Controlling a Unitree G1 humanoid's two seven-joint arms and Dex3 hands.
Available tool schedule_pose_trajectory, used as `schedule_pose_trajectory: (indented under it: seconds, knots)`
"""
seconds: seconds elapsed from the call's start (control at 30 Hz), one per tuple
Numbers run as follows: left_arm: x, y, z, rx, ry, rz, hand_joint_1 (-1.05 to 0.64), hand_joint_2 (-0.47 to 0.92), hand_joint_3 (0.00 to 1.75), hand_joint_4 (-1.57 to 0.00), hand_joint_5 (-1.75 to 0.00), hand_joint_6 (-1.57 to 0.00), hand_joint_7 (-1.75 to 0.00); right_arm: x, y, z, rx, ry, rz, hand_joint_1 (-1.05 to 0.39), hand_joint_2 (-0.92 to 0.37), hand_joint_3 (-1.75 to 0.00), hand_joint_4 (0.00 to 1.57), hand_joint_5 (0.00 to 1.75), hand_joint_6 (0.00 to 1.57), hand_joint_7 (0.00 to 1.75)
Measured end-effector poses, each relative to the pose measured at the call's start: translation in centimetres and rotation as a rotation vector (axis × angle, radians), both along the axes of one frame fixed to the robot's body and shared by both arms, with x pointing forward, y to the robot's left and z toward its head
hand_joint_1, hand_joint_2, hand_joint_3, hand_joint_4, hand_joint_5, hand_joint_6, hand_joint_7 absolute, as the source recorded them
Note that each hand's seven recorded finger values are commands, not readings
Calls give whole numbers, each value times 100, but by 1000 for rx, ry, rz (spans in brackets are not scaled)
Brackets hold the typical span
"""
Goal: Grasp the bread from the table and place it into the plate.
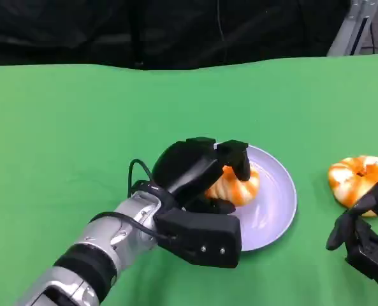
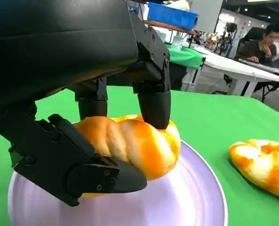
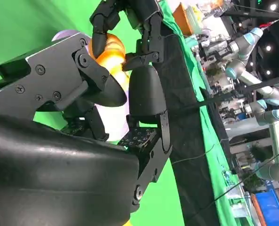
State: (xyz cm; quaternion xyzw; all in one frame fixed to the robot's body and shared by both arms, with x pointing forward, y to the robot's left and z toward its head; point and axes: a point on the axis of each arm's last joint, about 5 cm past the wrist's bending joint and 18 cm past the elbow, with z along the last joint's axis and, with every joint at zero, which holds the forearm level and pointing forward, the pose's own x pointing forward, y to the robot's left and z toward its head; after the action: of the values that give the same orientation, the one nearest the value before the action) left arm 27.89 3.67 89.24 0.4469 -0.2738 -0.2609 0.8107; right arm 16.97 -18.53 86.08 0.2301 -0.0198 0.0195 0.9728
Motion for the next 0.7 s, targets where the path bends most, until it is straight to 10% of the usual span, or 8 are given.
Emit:
schedule_pose_trajectory:
  seconds: [0.13,0.23,0.27,0.7]
  knots:
    - [3,-6,7,3,-4,-4,-32,91,29,-56,-126,-74,-77,1,4,0,1,0,0,-9,-57,-115,80,175,72,155]
    - [7,-5,13,1,17,-5,-84,92,39,-25,-23,-42,-10,1,5,0,1,1,0,-10,-56,-115,81,175,73,155]
    - [16,-3,24,6,38,-2,-91,92,43,-19,-12,-36,-5,1,5,0,1,1,0,-11,-56,-114,81,175,73,154]
    - [30,44,57,69,73,50,-105,92,75,0,0,-12,-1,0,-1,0,3,-4,0,-11,-57,-113,81,175,73,153]
